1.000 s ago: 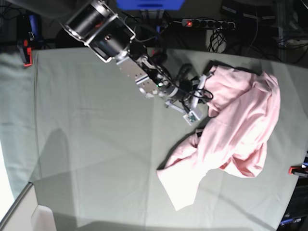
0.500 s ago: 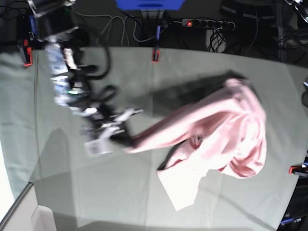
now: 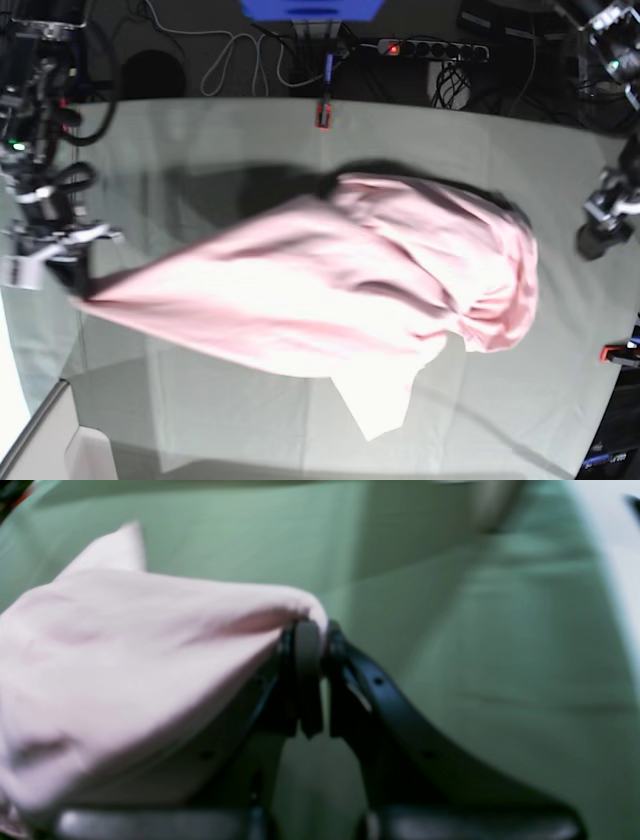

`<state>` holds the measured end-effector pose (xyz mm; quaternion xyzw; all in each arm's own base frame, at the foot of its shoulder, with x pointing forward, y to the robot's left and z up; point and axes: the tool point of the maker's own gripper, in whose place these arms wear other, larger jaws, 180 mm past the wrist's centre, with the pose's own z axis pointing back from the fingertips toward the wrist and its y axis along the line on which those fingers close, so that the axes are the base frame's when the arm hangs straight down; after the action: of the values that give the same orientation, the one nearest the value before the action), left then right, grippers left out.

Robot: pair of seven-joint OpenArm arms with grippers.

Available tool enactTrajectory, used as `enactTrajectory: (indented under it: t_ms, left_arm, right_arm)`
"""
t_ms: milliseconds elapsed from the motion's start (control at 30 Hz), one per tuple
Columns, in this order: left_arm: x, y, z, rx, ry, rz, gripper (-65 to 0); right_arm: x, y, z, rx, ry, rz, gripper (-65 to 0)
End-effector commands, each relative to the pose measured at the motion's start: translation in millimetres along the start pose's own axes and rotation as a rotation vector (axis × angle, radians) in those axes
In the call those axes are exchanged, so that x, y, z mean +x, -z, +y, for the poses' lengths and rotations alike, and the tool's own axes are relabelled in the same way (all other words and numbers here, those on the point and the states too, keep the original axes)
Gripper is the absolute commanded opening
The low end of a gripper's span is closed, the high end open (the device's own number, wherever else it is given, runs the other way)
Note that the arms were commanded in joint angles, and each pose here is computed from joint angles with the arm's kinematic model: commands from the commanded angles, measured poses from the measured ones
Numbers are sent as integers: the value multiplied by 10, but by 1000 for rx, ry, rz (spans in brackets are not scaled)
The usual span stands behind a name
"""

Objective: Layout the t-shirt on the table in an organized manner, then fold the t-shirt properly
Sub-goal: 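Pull the right gripper away from the left, stretching the t-shirt out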

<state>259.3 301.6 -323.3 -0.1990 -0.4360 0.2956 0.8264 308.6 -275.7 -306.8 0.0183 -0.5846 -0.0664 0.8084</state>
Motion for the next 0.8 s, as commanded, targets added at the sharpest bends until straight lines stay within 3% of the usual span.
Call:
enactTrajectory:
  t_ms: [0, 100, 300, 767]
  left_arm:
    - [66, -10, -75, -22, 20, -17, -52]
    - [-22, 113, -221, -61, 20, 12, -52]
    - [-337, 471, -327, -29, 63, 118, -52]
    - [-868, 1037, -812, -7, 218, 281, -51]
  right_arm:
    - [214, -45, -130, -32, 7, -76, -650]
    - [339, -142, -434, -117, 19, -114, -650]
    - [454, -164, -665, -173, 19, -98, -650]
    - [231, -165, -600, -170, 59, -30, -650]
